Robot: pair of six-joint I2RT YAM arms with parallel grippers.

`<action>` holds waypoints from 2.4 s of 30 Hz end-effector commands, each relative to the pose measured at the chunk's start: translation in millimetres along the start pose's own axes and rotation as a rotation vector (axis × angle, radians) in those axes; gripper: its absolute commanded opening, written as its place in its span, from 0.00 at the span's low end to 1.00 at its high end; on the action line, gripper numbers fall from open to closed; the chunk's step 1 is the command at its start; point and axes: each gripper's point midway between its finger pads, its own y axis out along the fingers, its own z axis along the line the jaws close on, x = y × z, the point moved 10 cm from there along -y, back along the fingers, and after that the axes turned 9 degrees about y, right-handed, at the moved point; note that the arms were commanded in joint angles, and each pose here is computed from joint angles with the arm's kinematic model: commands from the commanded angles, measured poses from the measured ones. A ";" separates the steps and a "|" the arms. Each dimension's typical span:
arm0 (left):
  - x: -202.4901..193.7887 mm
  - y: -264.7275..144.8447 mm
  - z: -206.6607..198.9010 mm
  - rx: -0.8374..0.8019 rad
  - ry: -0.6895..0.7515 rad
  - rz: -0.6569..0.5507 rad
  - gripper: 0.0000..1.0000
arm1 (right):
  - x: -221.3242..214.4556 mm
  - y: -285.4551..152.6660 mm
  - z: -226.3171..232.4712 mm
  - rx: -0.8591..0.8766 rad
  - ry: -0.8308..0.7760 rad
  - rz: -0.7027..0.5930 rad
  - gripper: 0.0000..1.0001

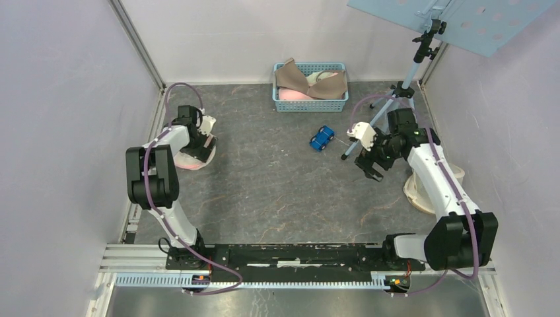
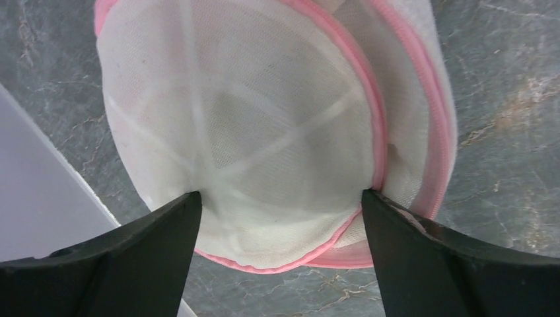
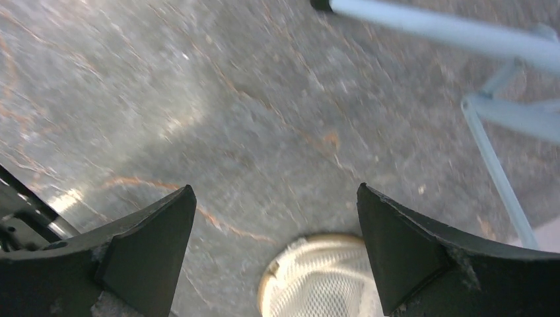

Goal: Unzip the laundry bag and remove the bra
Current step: Move the laundry bag to the center of the board.

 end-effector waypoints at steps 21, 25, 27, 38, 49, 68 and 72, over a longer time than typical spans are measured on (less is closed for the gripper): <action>31.4 -137.6 2.8 -0.009 0.098 -0.346 1.00 | -93.2 -42.5 -114.1 -0.370 -0.028 0.563 0.94; 35.9 -145.5 -10.9 -0.042 0.125 -0.388 1.00 | -107.3 -28.9 -109.9 -0.344 -0.043 0.610 0.89; 37.7 -147.9 -13.5 -0.048 0.126 -0.401 1.00 | -112.6 -25.3 -106.5 -0.331 -0.047 0.636 0.85; 43.3 -155.9 -21.0 -0.080 0.135 -0.439 1.00 | -112.9 -29.1 -90.0 -0.214 -0.039 0.615 0.85; 50.9 -170.5 -20.8 -0.101 0.110 -0.511 1.00 | -129.2 -20.4 -94.8 -0.412 -0.071 0.736 0.75; 40.3 -196.8 -49.8 -0.301 0.218 -0.738 1.00 | -73.7 20.0 -20.5 -0.005 -0.141 0.408 0.00; 31.7 -206.2 -58.0 -0.355 0.306 -0.788 1.00 | -41.7 34.6 8.9 0.103 -0.189 0.286 0.00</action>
